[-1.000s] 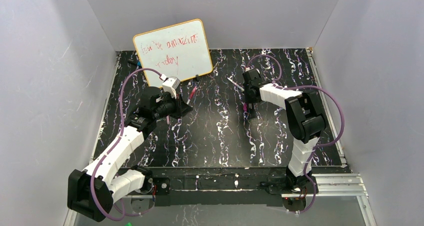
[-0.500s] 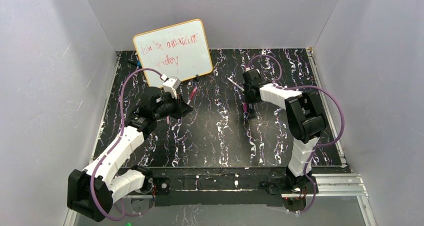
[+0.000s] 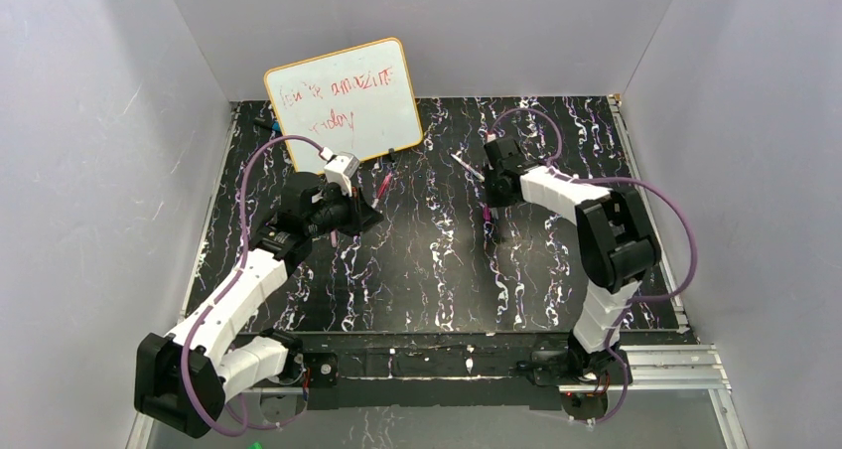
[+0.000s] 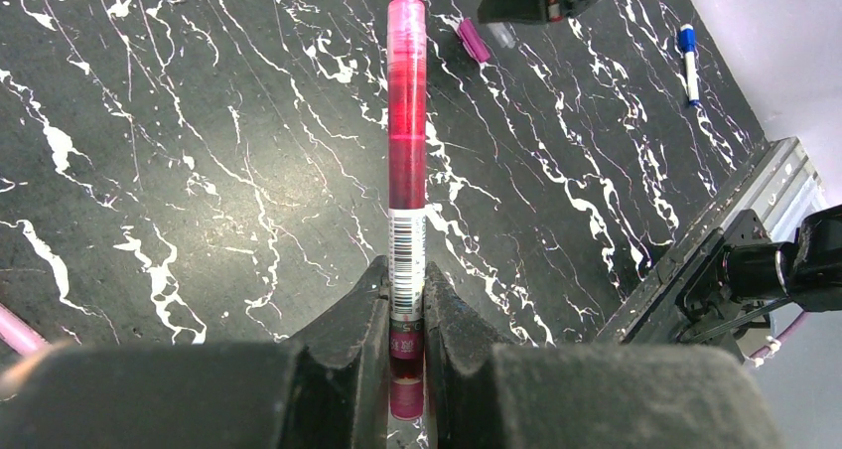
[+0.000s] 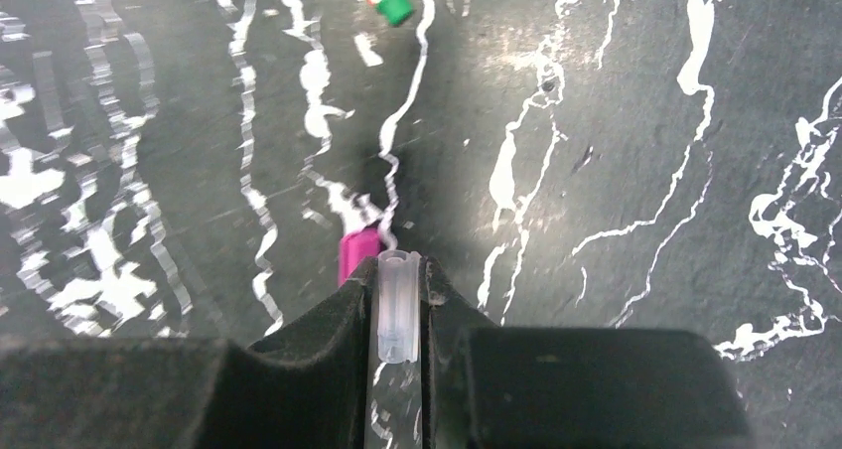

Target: Insert the pens into the pen caps

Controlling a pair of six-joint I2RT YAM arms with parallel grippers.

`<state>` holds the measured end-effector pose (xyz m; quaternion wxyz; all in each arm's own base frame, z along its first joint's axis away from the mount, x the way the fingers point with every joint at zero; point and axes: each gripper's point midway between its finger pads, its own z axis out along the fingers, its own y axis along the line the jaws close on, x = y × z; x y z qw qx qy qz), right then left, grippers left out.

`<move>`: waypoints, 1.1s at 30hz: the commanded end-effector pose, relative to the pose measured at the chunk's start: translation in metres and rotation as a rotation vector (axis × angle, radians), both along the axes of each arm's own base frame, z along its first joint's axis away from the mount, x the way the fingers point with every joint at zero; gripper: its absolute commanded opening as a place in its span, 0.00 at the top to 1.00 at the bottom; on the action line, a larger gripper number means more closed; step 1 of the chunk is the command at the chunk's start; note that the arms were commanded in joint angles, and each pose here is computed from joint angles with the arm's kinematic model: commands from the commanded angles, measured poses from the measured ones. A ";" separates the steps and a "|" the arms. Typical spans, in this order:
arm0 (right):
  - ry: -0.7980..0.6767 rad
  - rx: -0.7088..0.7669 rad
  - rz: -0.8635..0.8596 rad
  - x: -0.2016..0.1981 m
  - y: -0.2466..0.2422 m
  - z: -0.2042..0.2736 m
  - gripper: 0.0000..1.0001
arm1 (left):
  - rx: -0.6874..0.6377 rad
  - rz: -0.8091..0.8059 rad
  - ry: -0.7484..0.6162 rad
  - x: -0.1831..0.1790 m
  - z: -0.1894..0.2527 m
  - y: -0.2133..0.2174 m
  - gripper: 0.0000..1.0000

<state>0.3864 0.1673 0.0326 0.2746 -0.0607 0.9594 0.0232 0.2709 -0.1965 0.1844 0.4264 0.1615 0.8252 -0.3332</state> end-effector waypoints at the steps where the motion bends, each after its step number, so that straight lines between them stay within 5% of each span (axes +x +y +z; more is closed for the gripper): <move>1: -0.167 0.159 0.073 0.008 0.024 0.082 0.88 | -0.013 -0.039 -0.019 -0.001 0.013 -0.006 1.00; 18: -0.594 0.596 0.355 -0.033 0.106 0.275 0.84 | -0.181 -0.130 0.002 -0.024 0.027 -0.047 1.00; 33: -0.927 1.026 0.404 -0.099 0.115 0.380 0.82 | -0.709 -0.173 -0.073 -0.047 0.103 -0.078 1.00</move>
